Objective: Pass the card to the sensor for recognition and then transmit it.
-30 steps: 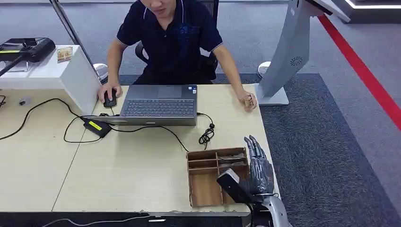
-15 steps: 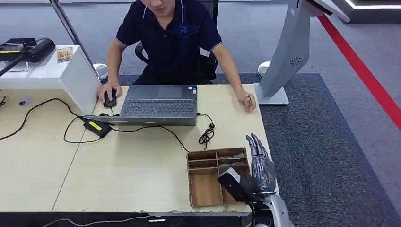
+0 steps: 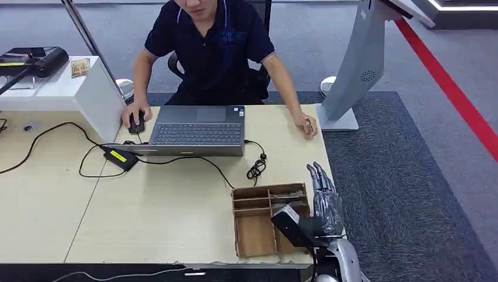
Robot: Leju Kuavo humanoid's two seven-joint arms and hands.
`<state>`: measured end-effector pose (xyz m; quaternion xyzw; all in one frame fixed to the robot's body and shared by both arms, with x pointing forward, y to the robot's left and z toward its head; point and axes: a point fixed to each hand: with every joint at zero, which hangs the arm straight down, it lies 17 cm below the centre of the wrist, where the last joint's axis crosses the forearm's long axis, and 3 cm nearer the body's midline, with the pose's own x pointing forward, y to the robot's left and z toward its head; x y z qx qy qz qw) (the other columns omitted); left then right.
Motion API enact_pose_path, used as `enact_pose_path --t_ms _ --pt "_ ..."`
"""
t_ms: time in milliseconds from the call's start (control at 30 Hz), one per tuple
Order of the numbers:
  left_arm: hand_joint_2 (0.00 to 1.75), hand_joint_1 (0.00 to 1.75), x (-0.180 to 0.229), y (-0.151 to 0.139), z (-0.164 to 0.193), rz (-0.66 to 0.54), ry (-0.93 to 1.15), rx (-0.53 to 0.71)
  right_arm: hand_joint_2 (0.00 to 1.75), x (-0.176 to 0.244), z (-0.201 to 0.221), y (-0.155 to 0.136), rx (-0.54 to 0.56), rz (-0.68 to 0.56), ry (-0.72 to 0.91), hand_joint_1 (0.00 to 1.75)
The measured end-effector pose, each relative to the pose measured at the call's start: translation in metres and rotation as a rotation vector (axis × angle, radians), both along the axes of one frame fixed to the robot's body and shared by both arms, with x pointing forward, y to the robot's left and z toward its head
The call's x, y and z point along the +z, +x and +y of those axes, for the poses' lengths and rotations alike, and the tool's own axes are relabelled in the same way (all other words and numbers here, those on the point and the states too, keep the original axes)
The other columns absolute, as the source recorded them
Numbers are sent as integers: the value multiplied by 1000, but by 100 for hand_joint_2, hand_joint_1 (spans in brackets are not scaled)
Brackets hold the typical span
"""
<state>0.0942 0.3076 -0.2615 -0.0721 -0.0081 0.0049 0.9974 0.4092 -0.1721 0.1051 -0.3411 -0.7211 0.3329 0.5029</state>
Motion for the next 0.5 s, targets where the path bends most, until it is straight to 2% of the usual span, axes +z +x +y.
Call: enact_pose_path --t_ms 500 --pt "0 0 0 0 -1 0 -5 2 175 -2 0 0 -4 9 -1 0"
